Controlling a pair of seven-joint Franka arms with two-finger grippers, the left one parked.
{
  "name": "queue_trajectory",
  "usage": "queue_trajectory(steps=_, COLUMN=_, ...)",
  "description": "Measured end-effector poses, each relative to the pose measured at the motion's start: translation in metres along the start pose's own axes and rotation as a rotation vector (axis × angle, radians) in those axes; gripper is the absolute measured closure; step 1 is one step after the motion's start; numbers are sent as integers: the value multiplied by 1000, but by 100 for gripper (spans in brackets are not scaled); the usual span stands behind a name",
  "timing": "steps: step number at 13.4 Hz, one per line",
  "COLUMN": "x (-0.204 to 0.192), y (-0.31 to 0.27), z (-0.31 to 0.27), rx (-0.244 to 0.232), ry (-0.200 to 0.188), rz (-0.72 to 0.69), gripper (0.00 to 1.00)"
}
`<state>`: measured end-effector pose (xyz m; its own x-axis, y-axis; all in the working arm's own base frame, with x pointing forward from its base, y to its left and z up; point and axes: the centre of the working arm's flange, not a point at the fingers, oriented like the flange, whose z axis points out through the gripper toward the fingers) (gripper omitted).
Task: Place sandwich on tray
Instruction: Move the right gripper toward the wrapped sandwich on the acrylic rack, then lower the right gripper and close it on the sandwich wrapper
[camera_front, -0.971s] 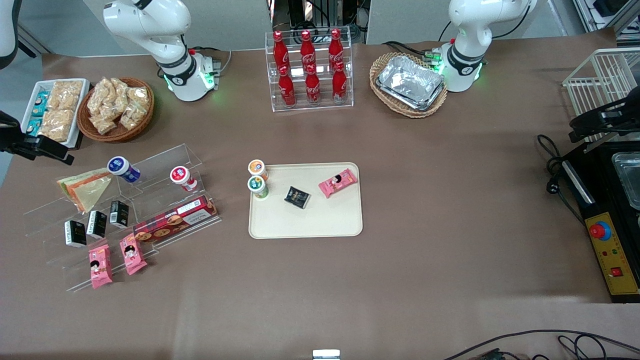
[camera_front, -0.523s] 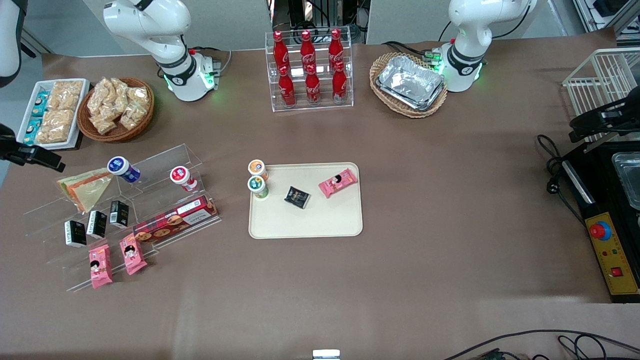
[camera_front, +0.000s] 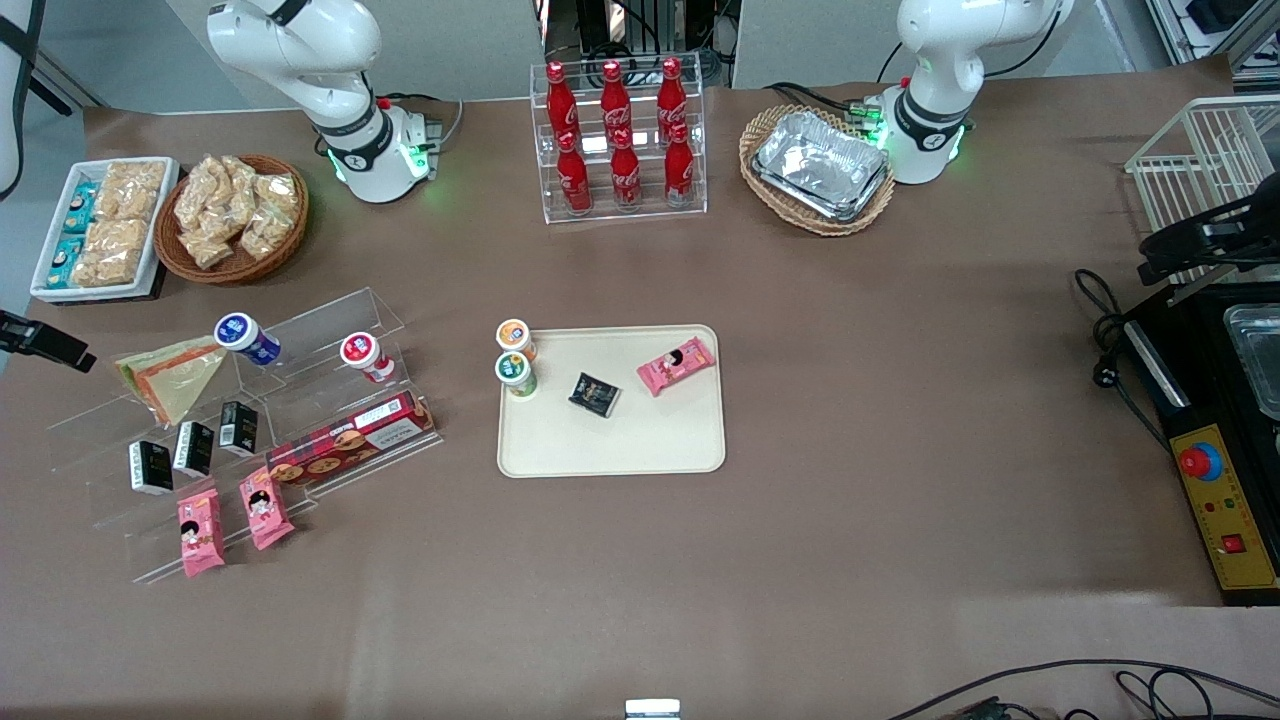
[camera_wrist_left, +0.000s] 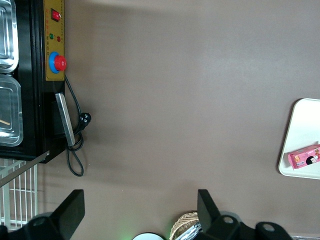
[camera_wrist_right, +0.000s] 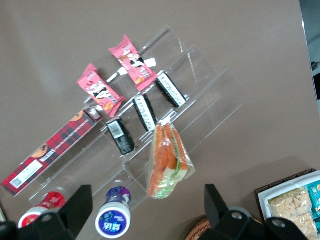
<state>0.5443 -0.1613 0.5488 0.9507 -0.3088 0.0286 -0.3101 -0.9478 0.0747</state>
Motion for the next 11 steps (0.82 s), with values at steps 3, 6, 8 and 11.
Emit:
queue_trajectory(steps=3, x=1, y=18, z=17, rx=-4, ry=-22, rz=33, gripper=0)
queue_trajectory(steps=6, x=-2, y=17, z=31, rx=-2, ry=-40, rz=31, gripper=0)
queue_trajectory(steps=8, x=-4, y=15, z=42, rx=2, ry=-53, rz=28, gripper=0)
queue_trajectory(steps=11, x=-7, y=8, z=67, rx=7, ry=-21, rz=16, gripper=0)
